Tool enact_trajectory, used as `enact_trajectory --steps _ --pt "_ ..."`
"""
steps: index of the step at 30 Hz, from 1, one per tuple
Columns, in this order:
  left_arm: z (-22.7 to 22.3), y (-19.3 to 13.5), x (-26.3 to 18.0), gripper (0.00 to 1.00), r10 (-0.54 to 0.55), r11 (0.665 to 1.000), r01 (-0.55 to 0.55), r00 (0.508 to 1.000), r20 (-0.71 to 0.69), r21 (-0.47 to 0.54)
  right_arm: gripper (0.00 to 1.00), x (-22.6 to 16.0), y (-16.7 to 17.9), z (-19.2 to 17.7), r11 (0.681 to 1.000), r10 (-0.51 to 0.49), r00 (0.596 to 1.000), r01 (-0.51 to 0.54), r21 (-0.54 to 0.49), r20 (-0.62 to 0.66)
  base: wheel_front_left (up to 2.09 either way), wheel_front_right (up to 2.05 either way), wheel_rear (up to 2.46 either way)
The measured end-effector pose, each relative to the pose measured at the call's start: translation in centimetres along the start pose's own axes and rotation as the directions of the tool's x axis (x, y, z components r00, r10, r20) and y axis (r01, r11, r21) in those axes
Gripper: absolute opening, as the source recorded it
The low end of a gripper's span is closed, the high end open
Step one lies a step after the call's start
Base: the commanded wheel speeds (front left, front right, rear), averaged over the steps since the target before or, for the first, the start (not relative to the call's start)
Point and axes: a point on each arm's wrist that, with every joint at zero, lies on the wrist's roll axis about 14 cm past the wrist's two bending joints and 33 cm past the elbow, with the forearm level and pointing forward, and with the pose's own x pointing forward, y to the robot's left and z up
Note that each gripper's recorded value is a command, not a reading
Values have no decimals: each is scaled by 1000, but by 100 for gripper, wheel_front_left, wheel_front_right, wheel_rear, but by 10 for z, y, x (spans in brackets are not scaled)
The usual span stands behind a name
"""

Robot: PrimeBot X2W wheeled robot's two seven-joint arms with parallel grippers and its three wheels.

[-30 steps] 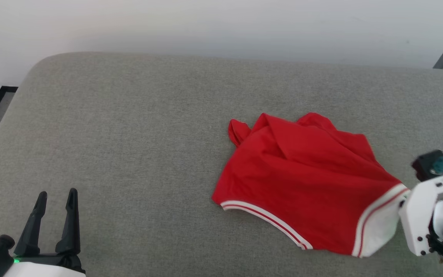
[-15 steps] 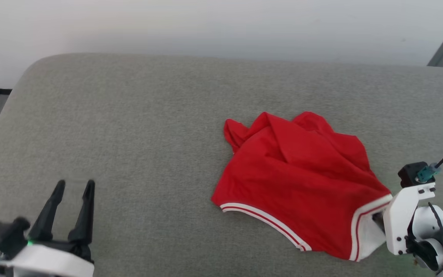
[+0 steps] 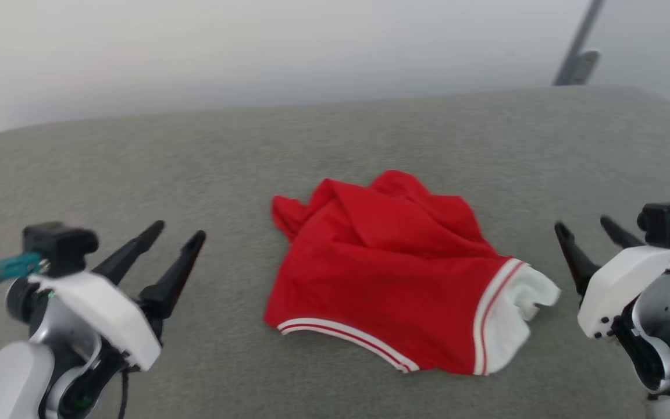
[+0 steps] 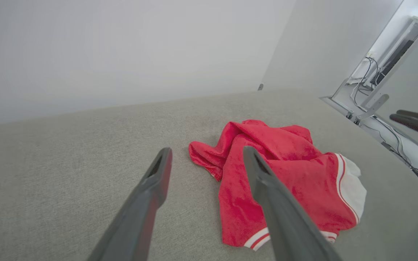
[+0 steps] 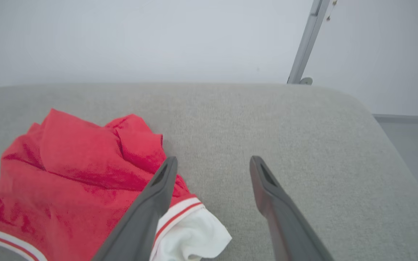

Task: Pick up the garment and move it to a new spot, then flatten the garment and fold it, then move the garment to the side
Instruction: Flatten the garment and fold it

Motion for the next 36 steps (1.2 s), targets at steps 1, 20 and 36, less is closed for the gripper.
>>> enact_trajectory --steps 1,20,36 --pt "-1 -8 7 100 -31 1000 31 999 -31 7 100 -5 -3 9 1000 -16 998 16 12 52 0 0 0" --pt "-107 -70 79 100 -242 964 256 721 -650 -75 100 -65 -37 44 976 -215 868 198 85 447 0 0 0" --pt "-162 -44 84 0 -171 983 155 593 -787 -97 100 -38 -25 33 983 -177 877 134 127 446 0 0 0"
